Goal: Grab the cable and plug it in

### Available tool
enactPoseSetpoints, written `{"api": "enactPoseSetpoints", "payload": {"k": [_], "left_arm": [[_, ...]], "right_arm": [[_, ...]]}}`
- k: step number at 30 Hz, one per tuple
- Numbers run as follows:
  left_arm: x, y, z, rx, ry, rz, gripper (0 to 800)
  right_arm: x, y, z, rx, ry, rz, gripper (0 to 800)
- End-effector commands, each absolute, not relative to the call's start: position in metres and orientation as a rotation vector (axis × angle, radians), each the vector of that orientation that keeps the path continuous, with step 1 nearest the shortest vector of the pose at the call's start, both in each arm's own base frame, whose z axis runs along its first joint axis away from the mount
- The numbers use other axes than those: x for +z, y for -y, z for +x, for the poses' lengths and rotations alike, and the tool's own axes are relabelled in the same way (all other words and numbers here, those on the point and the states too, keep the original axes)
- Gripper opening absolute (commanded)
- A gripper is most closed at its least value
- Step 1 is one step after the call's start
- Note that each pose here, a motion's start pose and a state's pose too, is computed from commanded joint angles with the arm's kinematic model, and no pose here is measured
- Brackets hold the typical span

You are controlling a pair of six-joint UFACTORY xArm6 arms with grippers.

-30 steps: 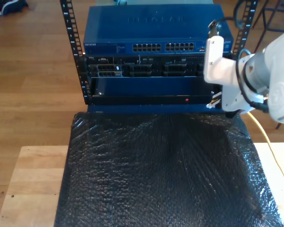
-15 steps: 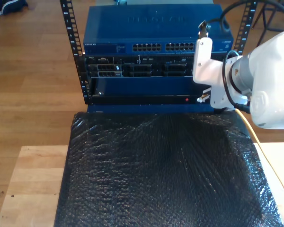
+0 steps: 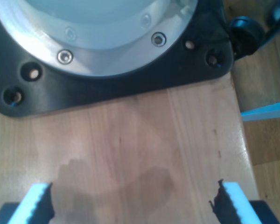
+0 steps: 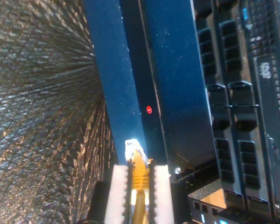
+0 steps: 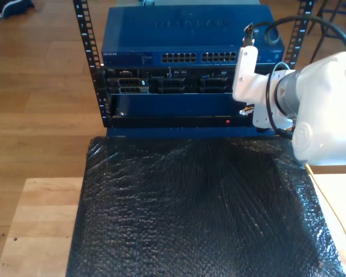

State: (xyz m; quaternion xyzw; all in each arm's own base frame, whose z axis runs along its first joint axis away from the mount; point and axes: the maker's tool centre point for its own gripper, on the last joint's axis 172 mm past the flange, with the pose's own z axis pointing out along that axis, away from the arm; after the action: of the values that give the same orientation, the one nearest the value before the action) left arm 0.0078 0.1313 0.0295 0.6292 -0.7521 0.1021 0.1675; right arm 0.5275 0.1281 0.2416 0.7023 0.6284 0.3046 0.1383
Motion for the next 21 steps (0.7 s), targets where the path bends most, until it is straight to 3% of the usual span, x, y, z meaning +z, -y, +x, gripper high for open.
{"api": "enactPoseSetpoints", "payload": {"k": [21], "left_arm": [[0.029,-0.131,0.008,0.292,2.139,1.789,800]], "right_arm": [[0.225,-0.111,0.537,0.826,-1.827,1.979,0]]}}
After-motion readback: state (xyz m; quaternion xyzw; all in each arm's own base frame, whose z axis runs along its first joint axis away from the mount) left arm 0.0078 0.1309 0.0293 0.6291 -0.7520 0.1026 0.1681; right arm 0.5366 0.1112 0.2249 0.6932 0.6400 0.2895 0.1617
